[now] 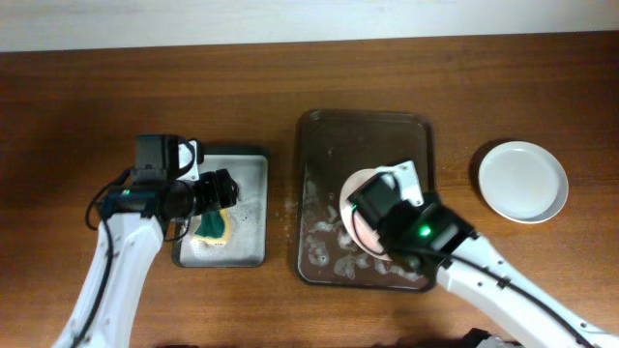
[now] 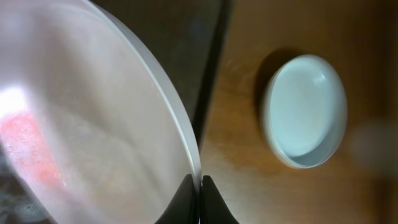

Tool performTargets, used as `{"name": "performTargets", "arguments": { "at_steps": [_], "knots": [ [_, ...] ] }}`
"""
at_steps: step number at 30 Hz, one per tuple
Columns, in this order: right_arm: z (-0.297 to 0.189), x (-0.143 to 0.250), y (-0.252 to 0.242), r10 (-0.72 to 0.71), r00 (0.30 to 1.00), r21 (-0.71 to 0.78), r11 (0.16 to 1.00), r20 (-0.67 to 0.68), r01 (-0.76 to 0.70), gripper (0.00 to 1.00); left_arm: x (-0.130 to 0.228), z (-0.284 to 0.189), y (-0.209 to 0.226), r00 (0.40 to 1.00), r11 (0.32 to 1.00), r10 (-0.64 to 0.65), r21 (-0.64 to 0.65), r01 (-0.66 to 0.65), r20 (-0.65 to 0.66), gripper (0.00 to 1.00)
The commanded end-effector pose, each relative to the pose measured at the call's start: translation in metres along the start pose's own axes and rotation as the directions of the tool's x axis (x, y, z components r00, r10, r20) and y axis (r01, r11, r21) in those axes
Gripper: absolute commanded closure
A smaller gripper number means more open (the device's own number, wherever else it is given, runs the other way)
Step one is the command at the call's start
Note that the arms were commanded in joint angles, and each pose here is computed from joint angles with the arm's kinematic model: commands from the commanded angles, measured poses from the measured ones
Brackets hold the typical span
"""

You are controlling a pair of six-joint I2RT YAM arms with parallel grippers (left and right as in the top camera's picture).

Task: Clean dirty plates on tray and stack at the side
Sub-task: 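Lift the last plate upright by its rim with the right gripper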

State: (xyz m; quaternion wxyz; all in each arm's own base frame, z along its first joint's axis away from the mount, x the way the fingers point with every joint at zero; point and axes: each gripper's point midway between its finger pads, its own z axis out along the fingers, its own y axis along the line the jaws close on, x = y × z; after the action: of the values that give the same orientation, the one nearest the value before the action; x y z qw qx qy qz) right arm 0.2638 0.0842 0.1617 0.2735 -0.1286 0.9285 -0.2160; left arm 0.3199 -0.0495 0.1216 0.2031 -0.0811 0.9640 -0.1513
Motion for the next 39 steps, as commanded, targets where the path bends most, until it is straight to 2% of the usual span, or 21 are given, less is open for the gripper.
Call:
{"name": "performTargets", "arguments": {
  "at_steps": [1,5,10,39],
  "knots": [
    [-0.034,-0.024,-0.018,-0.027,0.978,0.218,0.976,0.208,-0.019,0.96,-0.011,-0.046,-0.025,0.991,0.994,0.042,0.091,-0.054,0.123,0.03],
    [-0.069,-0.039,-0.009,-0.143,0.922,0.318,0.948,0.359,0.023,0.96,-0.01,-0.07,-0.021,0.981,0.997,0.053,0.047,-0.063,0.189,0.0],
    [-0.09,-0.047,-0.007,-0.197,0.88,0.377,0.926,0.433,0.022,0.96,-0.01,-0.069,-0.021,0.981,0.997,0.052,0.047,-0.062,0.186,0.01],
    [-0.102,-0.057,-0.016,-0.222,0.866,0.417,0.909,0.448,0.017,0.96,-0.01,-0.069,-0.021,0.981,0.997,0.052,0.047,-0.062,0.186,0.01]
  ]
}}
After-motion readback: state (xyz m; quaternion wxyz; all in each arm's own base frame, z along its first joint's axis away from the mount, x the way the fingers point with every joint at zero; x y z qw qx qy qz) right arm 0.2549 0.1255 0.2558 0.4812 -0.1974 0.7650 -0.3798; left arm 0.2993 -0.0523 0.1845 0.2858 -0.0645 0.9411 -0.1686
